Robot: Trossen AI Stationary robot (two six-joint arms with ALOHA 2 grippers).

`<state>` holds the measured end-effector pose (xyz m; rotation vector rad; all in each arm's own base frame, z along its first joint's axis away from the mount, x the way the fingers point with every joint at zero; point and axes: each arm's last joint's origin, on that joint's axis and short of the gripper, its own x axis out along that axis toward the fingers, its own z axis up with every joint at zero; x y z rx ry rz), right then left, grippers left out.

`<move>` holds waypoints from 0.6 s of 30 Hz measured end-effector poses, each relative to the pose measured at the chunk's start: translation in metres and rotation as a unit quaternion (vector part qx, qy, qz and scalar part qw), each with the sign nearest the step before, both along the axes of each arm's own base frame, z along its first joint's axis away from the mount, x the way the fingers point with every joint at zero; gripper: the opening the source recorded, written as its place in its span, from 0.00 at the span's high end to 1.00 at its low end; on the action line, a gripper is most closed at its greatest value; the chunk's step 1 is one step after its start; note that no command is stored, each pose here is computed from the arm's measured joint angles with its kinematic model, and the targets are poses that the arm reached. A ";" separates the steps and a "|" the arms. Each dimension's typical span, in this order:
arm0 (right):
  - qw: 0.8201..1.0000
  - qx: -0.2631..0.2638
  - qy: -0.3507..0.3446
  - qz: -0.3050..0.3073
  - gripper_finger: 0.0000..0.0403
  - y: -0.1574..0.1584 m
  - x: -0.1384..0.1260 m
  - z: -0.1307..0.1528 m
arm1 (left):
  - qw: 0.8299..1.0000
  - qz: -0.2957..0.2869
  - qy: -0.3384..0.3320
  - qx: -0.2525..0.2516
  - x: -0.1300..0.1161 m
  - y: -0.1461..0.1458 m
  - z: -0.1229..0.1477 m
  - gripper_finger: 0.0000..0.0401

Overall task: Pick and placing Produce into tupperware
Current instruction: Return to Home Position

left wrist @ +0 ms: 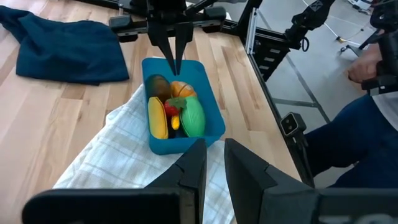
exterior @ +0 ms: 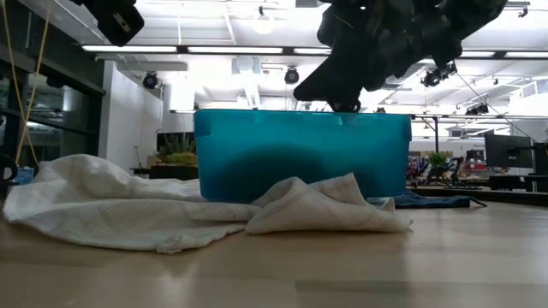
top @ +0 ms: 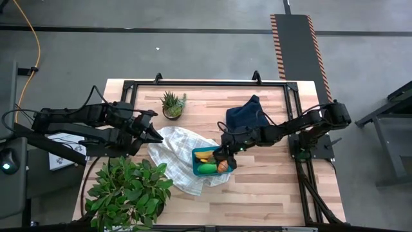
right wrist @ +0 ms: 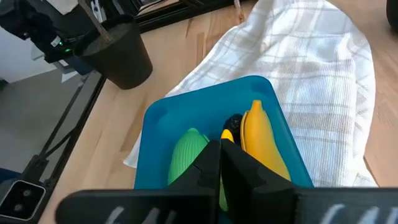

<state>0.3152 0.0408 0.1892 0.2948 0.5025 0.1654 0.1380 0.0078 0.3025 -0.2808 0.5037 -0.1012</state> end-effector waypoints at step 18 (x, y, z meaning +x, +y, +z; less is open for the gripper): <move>0.989 0.082 -0.107 0.061 0.99 -0.001 -0.033 0.072 | 0.997 -0.078 -0.019 -0.004 -0.002 -0.004 0.002 0.88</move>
